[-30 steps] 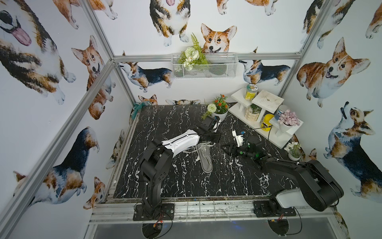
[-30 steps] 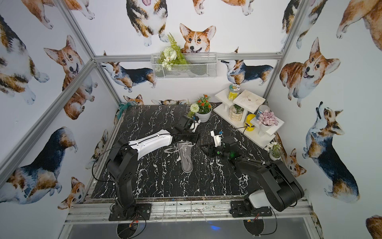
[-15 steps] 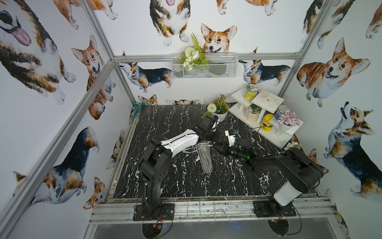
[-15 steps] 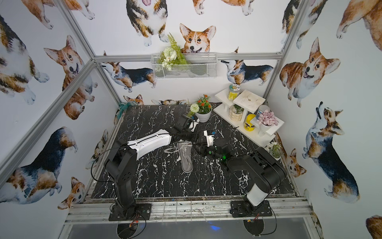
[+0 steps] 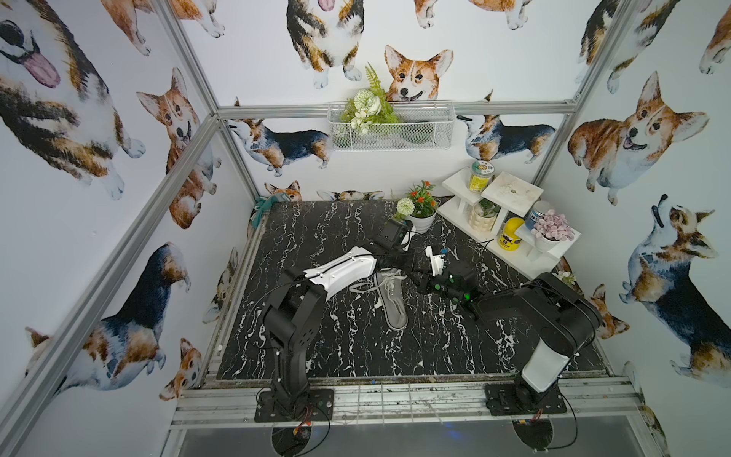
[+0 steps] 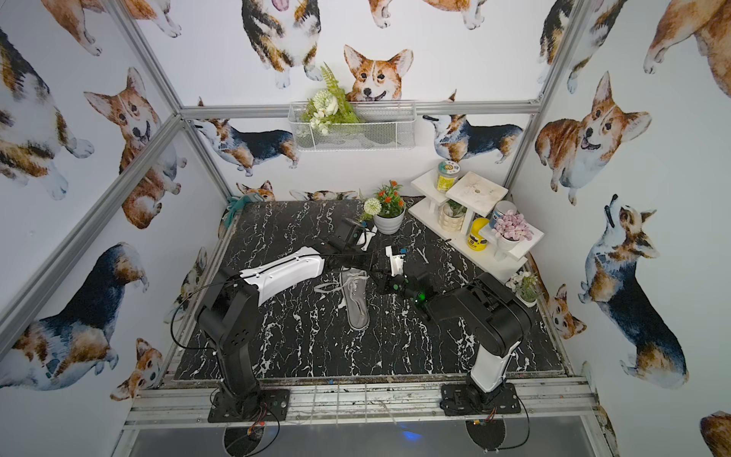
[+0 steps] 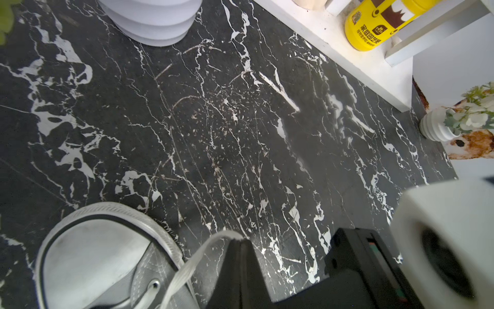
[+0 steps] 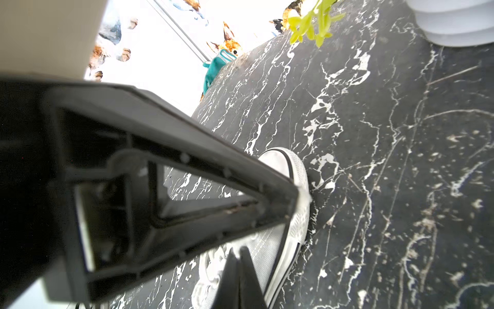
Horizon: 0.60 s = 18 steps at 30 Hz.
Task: Tie the shoes
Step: Cross the shoelace with the shoelace.
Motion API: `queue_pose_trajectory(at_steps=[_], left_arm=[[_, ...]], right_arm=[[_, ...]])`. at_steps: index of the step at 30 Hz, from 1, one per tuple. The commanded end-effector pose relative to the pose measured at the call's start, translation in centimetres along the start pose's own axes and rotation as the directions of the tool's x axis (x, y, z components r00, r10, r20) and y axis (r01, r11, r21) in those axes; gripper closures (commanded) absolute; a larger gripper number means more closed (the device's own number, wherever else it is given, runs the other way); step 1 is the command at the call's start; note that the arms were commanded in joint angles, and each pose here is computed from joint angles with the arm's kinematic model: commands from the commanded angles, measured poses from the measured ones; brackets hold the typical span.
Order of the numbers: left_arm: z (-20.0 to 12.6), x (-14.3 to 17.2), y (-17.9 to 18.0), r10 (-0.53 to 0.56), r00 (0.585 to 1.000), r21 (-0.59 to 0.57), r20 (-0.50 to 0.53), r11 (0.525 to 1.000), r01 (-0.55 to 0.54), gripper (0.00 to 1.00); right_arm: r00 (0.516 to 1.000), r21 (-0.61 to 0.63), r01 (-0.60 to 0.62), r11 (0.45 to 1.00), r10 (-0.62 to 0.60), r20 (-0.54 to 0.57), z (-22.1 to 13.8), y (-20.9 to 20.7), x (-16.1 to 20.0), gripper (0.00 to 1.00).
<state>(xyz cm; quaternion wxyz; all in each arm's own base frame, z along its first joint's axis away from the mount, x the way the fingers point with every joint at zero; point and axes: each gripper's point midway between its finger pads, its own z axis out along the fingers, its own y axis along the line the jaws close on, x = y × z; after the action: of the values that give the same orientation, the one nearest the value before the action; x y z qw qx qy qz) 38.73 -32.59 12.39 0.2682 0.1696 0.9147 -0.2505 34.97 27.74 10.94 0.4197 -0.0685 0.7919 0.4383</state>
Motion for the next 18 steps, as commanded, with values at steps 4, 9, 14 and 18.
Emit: queue_pose_trajectory(at_steps=[4, 9, 14, 18], left_arm=[[-1.6, -0.8, 1.1, -0.010, 0.999, -0.002, 0.039, 1.000, 0.010, 0.87], [-4.5, -1.5, 2.4, -0.024, 0.995, -0.012, 0.102, 1.000, 0.025, 0.58], [-7.8, -0.4, 4.5, -0.060, 0.982, -0.042, 0.181, 0.997, 0.068, 0.45], [-9.2, 2.4, 5.7, -0.099, 0.972, -0.034, 0.215, 0.993, 0.109, 0.44]], right_arm=[[0.999, 0.023, 0.030, 0.999, -0.029, -0.031, 0.2, -0.1, -0.2, 1.00], [0.997, 0.036, 0.046, 0.998, -0.043, -0.066, -0.1, -0.1, -0.8, 1.00], [0.992, 0.038, 0.050, 0.998, -0.045, -0.119, -0.5, -0.1, -1.7, 1.00], [0.985, 0.012, 0.058, 0.998, -0.055, -0.162, -0.8, 0.7, -2.6, 1.00]])
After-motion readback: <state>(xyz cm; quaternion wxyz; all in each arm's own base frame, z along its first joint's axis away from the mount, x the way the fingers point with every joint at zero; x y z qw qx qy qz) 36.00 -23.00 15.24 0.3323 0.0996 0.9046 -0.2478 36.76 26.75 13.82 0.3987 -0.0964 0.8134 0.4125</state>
